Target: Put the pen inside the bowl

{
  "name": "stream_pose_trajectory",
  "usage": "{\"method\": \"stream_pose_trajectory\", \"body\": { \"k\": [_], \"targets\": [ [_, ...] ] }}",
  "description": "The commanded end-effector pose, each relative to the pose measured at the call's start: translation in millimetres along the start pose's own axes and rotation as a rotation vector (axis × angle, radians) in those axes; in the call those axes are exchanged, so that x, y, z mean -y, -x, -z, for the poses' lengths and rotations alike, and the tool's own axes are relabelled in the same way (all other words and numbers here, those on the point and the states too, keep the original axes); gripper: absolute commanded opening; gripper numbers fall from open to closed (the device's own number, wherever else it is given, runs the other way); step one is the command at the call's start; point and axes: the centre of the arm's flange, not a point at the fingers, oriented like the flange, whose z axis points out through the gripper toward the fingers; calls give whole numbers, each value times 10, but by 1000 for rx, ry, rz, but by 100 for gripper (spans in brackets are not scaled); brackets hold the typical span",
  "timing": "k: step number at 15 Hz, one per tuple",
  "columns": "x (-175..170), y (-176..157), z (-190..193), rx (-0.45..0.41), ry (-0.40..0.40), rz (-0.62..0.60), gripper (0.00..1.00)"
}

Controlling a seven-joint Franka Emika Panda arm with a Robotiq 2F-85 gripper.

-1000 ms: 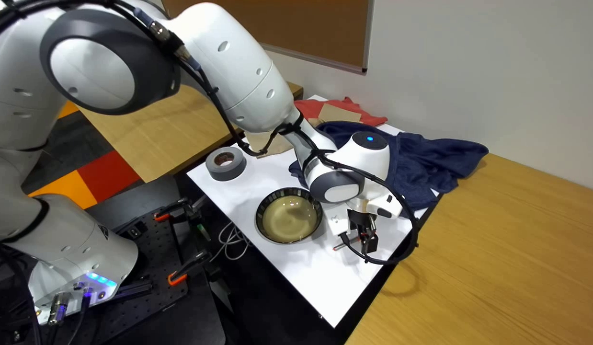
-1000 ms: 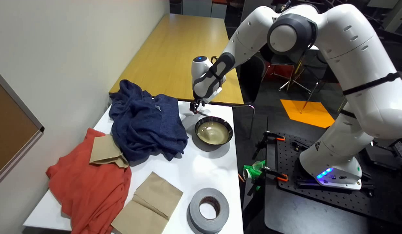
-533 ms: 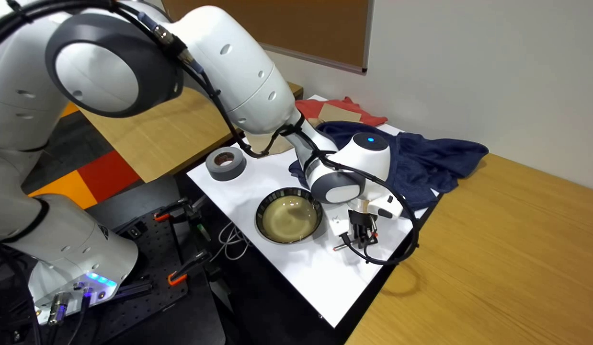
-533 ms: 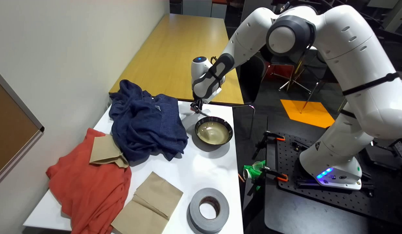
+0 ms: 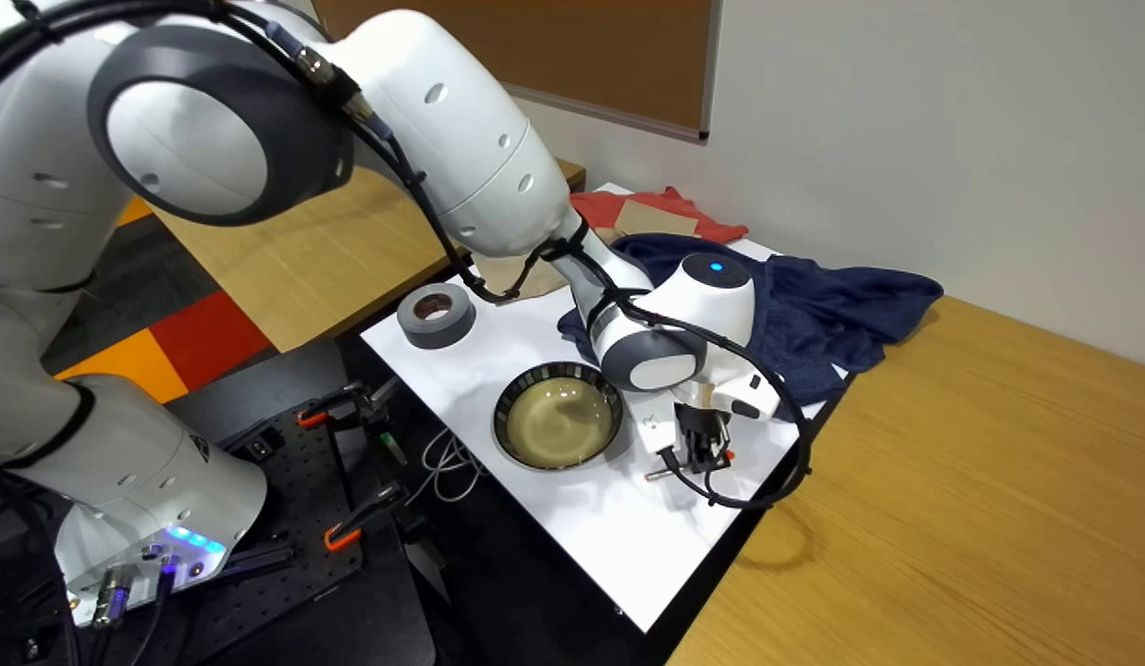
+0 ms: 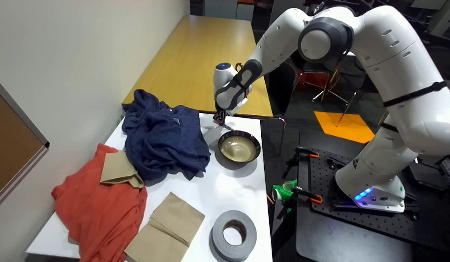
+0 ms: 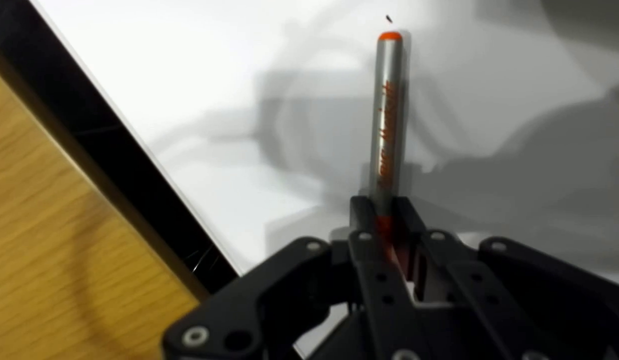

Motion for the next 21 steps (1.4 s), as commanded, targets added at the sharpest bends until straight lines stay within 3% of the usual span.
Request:
{"method": "stream_pose_trajectory", "body": {
  "k": [1, 4, 10, 21],
  "targets": [
    [26, 43, 449, -69, 0, 1, 4],
    [39, 53, 823, -135, 1, 6, 4],
    [192, 344, 1351, -148, -14, 56, 4],
    [586, 1383, 1453, -96, -103, 136, 4]
  ]
}}
